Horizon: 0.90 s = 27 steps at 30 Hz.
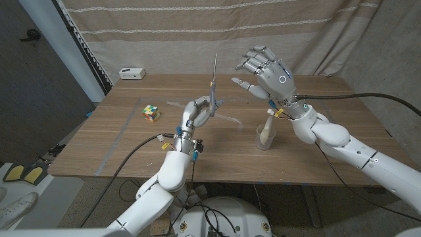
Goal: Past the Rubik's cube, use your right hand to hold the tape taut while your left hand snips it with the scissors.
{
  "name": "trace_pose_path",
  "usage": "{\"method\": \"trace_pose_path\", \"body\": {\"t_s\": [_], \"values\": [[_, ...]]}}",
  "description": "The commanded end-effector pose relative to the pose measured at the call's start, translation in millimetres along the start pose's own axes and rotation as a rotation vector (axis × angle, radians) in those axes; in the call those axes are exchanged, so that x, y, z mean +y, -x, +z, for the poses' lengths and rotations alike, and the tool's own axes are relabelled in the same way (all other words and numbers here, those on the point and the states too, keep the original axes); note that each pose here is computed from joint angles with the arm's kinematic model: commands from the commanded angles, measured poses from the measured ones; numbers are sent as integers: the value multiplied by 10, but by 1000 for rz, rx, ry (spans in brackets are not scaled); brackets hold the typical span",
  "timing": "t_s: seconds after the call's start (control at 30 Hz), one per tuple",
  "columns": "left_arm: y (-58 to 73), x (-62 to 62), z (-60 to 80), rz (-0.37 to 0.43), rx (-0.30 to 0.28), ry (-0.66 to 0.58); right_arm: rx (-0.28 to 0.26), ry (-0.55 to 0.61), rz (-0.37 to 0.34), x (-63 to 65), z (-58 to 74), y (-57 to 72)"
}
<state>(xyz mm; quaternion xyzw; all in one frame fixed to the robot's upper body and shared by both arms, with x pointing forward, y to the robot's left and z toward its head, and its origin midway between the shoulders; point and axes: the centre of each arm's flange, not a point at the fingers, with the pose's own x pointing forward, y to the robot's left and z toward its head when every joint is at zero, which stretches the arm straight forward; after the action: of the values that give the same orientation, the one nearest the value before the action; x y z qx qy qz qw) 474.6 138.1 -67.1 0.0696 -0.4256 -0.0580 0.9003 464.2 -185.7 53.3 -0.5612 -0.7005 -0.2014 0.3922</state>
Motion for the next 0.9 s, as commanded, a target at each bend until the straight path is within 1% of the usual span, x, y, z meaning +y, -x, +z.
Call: {"method": "trace_pose_path", "body": {"t_s": [0.03, 0.23, 0.3, 0.5, 0.7, 0.9], "values": [[-10, -99, -122, -35, 35, 109, -9, 8, 19, -18, 13, -1], [-26, -146, -228, -67, 66, 232, -10, 9, 23, -28, 22, -8], [-36, -143, -242, -75, 73, 227, -12, 10, 24, -29, 27, -9], [-29, -152, -279, -86, 88, 272, -20, 13, 41, -22, 42, -22], [44, -163, -263, -53, 105, 279, -25, 11, 49, -8, 63, -38], [136, -149, -258, -17, 139, 290, -30, 7, 58, 16, 75, -53]]}}
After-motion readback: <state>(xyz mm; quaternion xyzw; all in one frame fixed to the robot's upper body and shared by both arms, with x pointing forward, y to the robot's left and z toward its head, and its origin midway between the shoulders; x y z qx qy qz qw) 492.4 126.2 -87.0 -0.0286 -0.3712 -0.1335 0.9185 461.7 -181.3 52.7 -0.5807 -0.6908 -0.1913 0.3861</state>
